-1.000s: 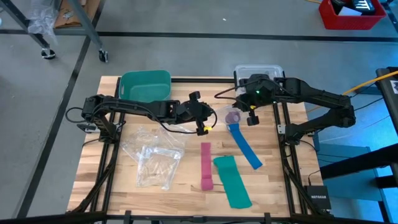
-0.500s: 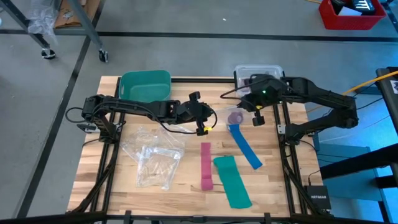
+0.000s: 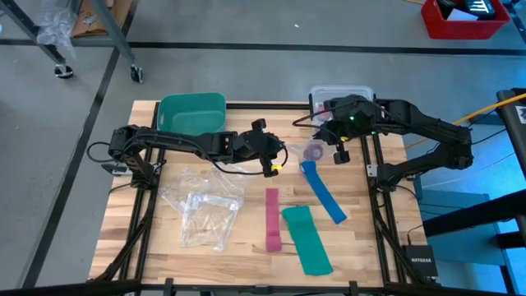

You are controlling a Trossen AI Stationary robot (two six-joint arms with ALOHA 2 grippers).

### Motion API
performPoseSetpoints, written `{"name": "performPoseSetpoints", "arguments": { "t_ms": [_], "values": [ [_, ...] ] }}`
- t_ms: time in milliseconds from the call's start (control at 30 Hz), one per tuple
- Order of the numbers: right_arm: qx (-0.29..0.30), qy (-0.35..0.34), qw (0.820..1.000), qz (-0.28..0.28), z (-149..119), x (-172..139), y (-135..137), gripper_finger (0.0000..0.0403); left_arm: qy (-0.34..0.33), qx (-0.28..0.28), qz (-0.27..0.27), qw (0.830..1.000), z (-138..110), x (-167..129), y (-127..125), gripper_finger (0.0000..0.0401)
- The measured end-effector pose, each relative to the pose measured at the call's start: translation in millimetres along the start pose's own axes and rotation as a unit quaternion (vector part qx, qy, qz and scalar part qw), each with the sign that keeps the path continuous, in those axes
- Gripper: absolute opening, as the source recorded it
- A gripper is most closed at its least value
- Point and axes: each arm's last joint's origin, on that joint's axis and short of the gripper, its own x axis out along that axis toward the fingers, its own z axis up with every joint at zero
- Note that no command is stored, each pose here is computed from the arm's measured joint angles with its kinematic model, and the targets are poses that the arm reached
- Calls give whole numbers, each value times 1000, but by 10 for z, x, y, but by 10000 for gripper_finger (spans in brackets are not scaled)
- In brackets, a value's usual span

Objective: Roll bandage
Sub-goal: Close the transparent zip bag, then put the packed bandage into the green bin

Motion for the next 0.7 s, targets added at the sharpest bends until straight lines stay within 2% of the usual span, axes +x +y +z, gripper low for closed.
{"name": "performPoseSetpoints", "arguments": {
  "t_ms": [267,400,533,600,700],
  "values": [
    [0,4,1000,2,2,23,-1,1,-25,-7,-7,1000,59,-38,-77,166],
    [0,-11,1000,-6,32,24,-17,1,-50,2,-8,999,112,-53,-90,205],
    [0,-32,999,-4,66,23,-27,1,-54,6,-3,999,119,-44,-65,200],
    [0,-41,999,-3,80,24,-31,1,-54,9,-3,999,119,-44,-64,176],
    [0,-47,999,-6,89,24,-37,1,-52,11,-3,999,117,-47,-68,118]
  ]
}}
